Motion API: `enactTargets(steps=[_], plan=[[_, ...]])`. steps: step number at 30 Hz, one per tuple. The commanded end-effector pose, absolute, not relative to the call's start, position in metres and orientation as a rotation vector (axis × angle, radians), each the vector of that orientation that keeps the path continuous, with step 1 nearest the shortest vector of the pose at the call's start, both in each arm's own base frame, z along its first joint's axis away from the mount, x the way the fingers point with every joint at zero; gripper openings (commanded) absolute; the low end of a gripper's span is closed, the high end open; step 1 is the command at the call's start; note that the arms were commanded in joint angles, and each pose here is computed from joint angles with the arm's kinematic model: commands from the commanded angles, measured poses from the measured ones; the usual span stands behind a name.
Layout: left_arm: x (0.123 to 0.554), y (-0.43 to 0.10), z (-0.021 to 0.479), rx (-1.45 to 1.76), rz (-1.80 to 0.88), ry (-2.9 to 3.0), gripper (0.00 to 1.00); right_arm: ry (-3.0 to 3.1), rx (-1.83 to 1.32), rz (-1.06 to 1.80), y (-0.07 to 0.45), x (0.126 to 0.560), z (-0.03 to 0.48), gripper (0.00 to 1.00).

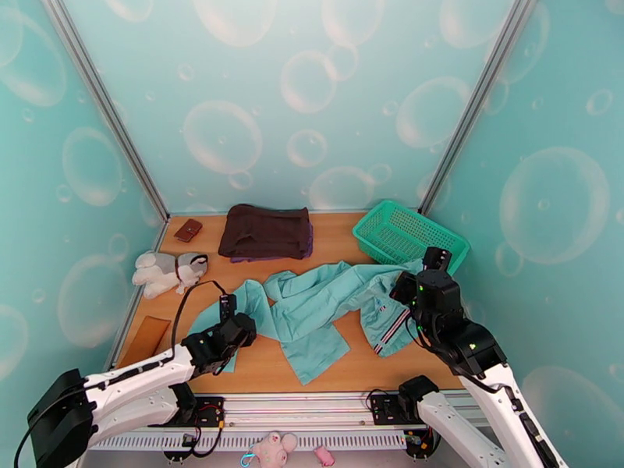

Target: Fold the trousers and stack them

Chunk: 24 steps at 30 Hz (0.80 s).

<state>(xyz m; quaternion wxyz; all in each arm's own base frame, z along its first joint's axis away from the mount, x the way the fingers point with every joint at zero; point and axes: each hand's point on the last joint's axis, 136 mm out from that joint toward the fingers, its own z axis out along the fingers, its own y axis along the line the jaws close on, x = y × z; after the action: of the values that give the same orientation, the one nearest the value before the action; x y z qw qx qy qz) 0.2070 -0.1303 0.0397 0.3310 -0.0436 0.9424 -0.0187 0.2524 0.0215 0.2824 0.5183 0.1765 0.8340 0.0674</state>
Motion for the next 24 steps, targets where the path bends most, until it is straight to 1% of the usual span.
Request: enactTargets(steps=[1, 3, 5, 6, 7, 8, 10, 12, 13, 15, 19, 24], plan=[[0.187, -0.117, 0.013, -0.237, 0.089, 2.554, 0.65, 1.947, 0.395, 0.179, 0.023, 0.257, 0.296, 0.00], [0.181, -0.112, 0.000, -0.242, 0.200, 2.578, 0.71, 1.942, 0.399, 0.168, 0.020, 0.255, 0.296, 0.00], [0.180, -0.111, -0.009, -0.242, 0.264, 2.585, 0.74, 1.944, 0.399, 0.162, 0.019, 0.255, 0.295, 0.00], [0.180, -0.115, -0.012, -0.226, 0.261, 2.594, 0.73, 1.947, 0.395, 0.165, 0.019, 0.255, 0.294, 0.00], [0.182, -0.120, -0.016, -0.210, 0.243, 2.604, 0.68, 1.948, 0.394, 0.165, 0.019, 0.255, 0.293, 0.00], [0.183, -0.125, -0.018, -0.198, 0.217, 2.608, 0.60, 1.952, 0.387, 0.172, 0.020, 0.256, 0.293, 0.00], [0.185, -0.133, -0.017, -0.185, 0.172, 2.607, 0.39, 1.954, 0.375, 0.193, 0.023, 0.257, 0.295, 0.00], [0.188, -0.138, -0.006, -0.184, 0.122, 2.577, 0.06, 1.941, 0.338, 0.236, 0.029, 0.256, 0.301, 0.00], [0.190, -0.141, 0.004, -0.187, 0.085, 2.552, 0.00, 1.926, 0.309, 0.270, 0.034, 0.255, 0.306, 0.00], [0.194, -0.146, 0.032, -0.200, -0.002, 2.488, 0.00, 1.896, 0.212, 0.344, 0.049, 0.252, 0.316, 0.00], [0.198, -0.139, 0.107, -0.240, -0.145, 2.330, 0.00, 1.860, 0.017, 0.532, 0.084, 0.239, 0.329, 0.00], [0.200, -0.127, 0.203, -0.232, -0.333, 2.134, 0.00, 1.775, -0.077, 0.690, 0.104, 0.216, 0.356, 0.00]])
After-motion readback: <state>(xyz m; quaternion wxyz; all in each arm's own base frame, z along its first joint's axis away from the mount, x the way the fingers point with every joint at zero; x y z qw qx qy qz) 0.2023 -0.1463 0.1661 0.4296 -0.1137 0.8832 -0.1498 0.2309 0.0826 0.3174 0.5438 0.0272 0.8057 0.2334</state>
